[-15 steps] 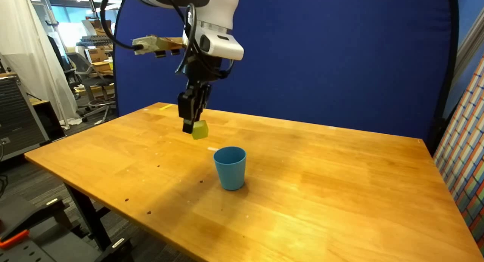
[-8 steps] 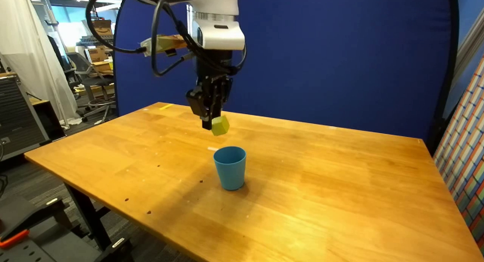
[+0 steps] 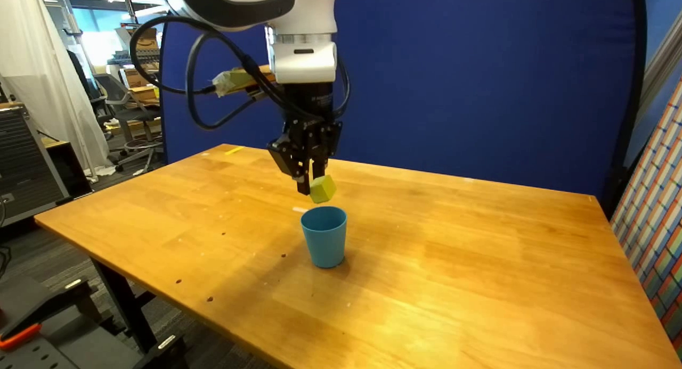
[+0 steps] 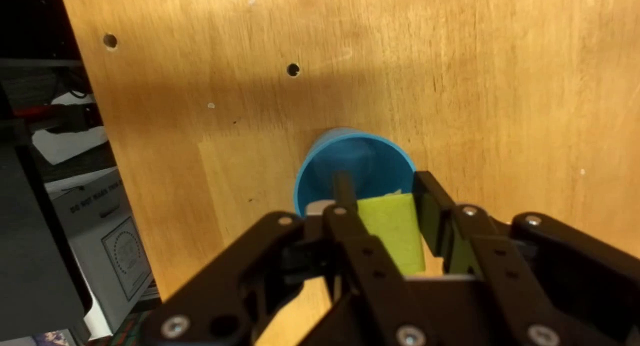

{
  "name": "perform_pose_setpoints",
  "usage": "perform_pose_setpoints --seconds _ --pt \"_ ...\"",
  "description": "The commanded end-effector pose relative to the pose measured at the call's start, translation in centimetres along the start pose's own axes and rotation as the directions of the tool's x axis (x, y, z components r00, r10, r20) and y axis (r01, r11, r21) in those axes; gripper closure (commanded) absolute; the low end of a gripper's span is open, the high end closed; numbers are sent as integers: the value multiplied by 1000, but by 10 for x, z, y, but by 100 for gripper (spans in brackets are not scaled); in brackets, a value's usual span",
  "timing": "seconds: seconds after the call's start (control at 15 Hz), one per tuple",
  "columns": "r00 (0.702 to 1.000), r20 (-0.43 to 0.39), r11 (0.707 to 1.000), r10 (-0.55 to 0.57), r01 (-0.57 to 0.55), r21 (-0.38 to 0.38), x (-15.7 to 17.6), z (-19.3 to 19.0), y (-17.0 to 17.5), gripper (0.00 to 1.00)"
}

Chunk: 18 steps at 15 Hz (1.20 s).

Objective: Put the yellow block in the cup

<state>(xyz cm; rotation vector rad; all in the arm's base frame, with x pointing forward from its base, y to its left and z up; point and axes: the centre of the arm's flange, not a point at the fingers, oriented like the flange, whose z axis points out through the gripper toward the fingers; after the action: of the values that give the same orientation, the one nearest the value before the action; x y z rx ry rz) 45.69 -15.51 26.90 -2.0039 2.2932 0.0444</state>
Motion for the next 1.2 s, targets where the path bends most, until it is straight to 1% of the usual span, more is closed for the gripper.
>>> perform_pose_setpoints --seconds 0.0,0.2,0.27,0.33,0.4,0.47,0.6,0.73,0.8,0.93,1.07,1.13 --pt "999 4 999 32 -32 10 -3 5 2 82" --pt "1000 3 1000 31 -31 6 -1 9 4 81" --pt "999 4 999 32 -32 13 0 10 5 76" --pt "999 7 999 32 -32 15 0 11 5 41" --pt "999 9 999 31 -31 13 1 12 5 40" --pt "999 11 999 32 -32 12 0 12 4 34" --pt "1000 16 1000 17 -17 14 -3 10 5 19" --pt "998 26 999 -51 51 9 -13 3 5 4" --pt "988 38 989 -150 150 -16 -24 -4 4 0" --pt "967 54 968 -247 249 -40 -55 -23 4 0" --pt "935 79 934 -346 351 -65 -83 -43 1 0" --pt "914 92 913 -395 402 -76 -96 -54 -2 0"
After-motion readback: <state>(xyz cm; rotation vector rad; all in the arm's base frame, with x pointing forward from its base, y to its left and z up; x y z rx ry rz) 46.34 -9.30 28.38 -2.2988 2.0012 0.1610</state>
